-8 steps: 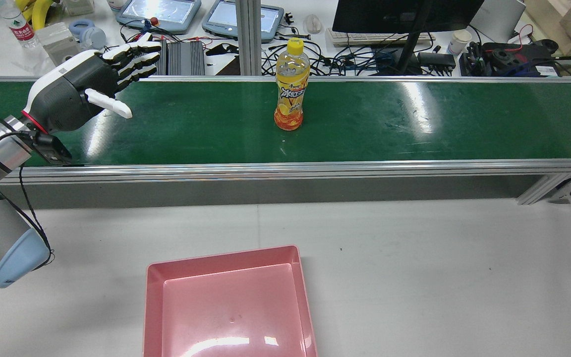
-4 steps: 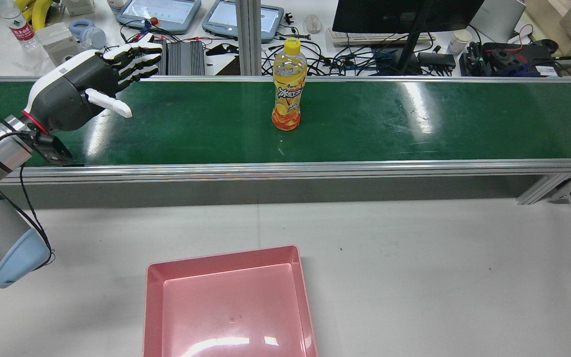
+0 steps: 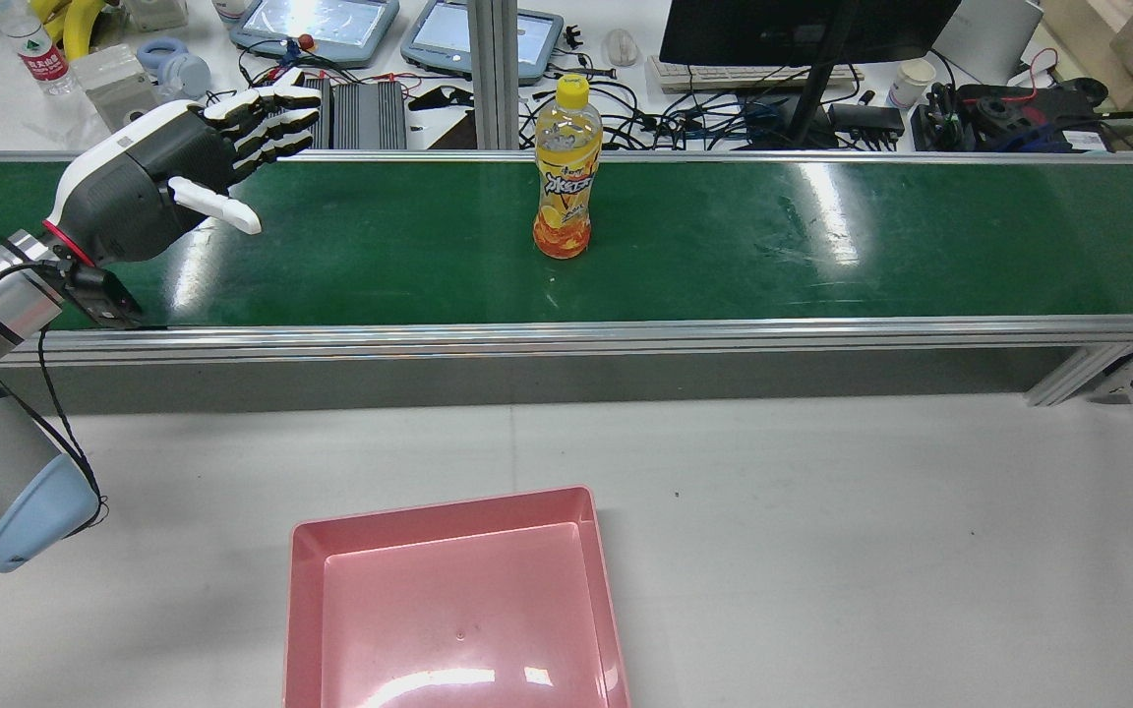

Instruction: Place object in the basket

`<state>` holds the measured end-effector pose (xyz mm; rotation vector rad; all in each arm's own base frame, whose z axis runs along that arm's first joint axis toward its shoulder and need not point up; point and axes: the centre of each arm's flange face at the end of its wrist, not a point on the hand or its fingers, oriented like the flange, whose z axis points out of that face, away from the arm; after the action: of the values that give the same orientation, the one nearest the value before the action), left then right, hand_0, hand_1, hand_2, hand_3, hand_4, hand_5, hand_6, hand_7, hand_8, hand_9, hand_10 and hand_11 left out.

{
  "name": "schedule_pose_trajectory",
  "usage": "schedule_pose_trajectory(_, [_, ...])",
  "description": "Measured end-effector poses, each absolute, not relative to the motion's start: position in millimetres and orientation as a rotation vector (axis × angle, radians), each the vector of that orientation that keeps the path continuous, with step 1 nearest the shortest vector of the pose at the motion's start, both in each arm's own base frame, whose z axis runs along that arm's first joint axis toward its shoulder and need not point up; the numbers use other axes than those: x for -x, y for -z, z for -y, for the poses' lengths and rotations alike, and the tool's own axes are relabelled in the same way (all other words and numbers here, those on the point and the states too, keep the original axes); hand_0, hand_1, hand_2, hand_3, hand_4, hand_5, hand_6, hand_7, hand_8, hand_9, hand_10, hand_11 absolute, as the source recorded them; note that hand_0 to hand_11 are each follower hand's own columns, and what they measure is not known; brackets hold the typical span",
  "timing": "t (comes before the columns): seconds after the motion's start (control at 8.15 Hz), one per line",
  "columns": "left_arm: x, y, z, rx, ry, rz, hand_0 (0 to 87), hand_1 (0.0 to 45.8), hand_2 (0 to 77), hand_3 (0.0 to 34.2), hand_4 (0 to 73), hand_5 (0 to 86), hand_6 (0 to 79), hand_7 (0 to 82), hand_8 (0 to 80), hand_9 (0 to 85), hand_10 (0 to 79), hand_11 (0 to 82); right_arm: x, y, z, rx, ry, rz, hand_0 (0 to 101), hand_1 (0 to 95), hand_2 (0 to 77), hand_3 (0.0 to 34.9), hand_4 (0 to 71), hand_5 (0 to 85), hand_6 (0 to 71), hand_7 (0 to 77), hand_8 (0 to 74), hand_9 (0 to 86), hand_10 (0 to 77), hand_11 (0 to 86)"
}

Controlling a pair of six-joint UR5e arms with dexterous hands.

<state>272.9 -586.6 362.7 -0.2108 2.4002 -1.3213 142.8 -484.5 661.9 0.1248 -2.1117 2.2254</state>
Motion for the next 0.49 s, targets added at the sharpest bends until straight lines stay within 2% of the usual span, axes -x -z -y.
schedule_pose_trajectory(0.49, [-271.7, -364.0, 586.6, 0.224, 1.330, -2.402, 52.1, 12.5, 0.0, 0.2, 13.6, 20.7, 1.6, 0.5, 8.7, 9.8, 7.1, 12.0, -143.0, -660.6, 484.6, -0.125, -2.223, 2.115, 0, 0.0, 0.5, 0.0, 0.0, 0.0, 0.0, 0.5, 0.0, 0.0, 0.0, 0.0])
